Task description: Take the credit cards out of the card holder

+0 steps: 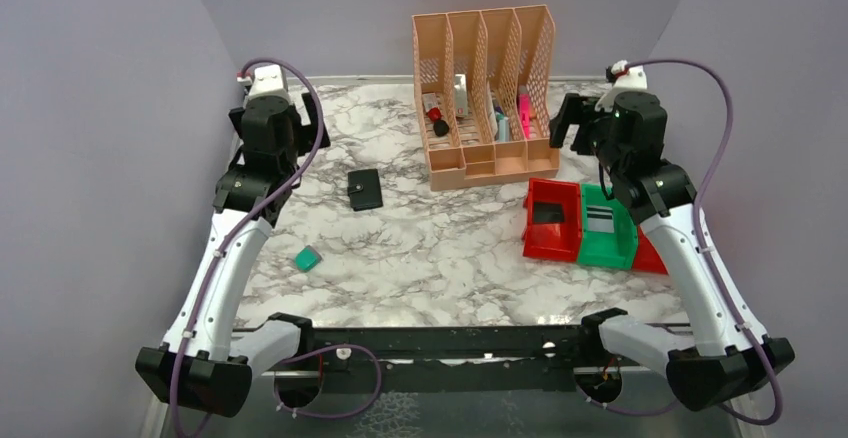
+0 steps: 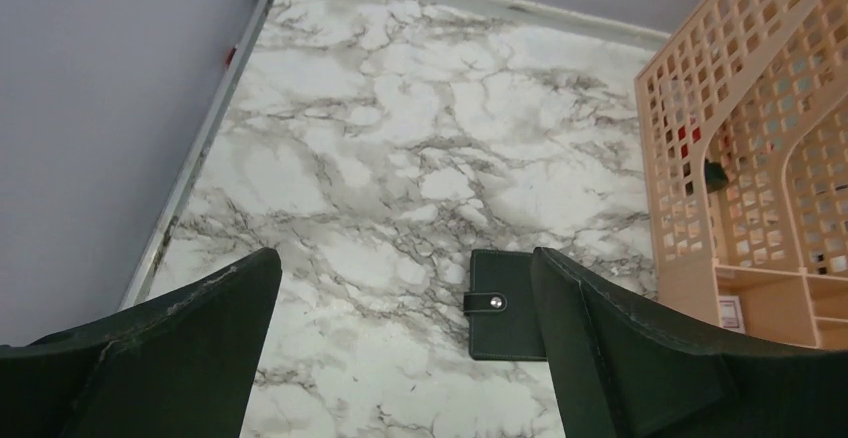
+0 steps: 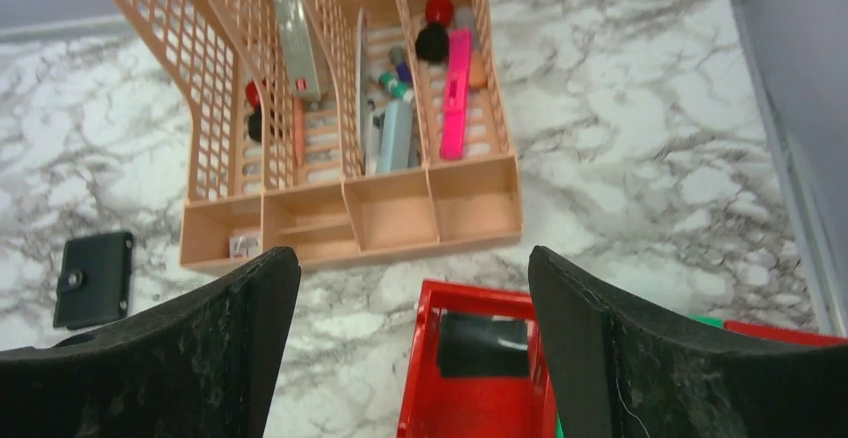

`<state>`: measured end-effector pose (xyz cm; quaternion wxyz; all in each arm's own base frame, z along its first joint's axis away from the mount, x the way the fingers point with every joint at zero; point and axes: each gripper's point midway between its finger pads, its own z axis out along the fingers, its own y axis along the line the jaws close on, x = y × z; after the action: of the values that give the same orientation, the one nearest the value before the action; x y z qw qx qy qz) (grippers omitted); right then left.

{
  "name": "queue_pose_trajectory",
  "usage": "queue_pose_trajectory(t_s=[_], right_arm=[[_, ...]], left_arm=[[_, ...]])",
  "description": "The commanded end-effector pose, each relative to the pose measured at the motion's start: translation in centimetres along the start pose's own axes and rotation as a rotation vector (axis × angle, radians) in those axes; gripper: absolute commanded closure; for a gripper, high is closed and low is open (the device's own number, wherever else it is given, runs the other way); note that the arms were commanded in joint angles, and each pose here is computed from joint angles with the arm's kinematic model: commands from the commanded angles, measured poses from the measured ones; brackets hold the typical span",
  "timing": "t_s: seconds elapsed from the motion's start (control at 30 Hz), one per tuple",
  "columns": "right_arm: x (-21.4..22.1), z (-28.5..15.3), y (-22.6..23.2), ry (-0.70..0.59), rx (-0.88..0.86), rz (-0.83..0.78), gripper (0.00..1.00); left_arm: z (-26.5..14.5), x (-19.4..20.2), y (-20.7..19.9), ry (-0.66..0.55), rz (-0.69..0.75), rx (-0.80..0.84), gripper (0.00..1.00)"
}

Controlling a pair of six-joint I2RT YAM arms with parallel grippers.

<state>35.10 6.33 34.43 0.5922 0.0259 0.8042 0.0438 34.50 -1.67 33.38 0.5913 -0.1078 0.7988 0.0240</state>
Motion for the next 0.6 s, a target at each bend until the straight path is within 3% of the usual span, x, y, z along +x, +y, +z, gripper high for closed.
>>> queue_pose_trajectory(t_s=[0.0, 0.37, 0.57], right_arm=[[3.6, -0.7, 1.1, 0.054, -0.082, 0.065, 0.09], [13.2, -1.2, 5.6, 0.243, -0.356, 0.211, 0.02], [15.1, 1.8, 6.0, 0.368, -0.326, 0.201, 0.01]], left_arm=[[0.8, 1.8, 0.1, -0.014, -0.019, -0.009, 0.01], [1.3, 12.2, -1.5, 0.155, -0.014, 0.14, 0.01], [0.9, 15.6, -2.5, 0.221, 0.0, 0.229, 0.01]])
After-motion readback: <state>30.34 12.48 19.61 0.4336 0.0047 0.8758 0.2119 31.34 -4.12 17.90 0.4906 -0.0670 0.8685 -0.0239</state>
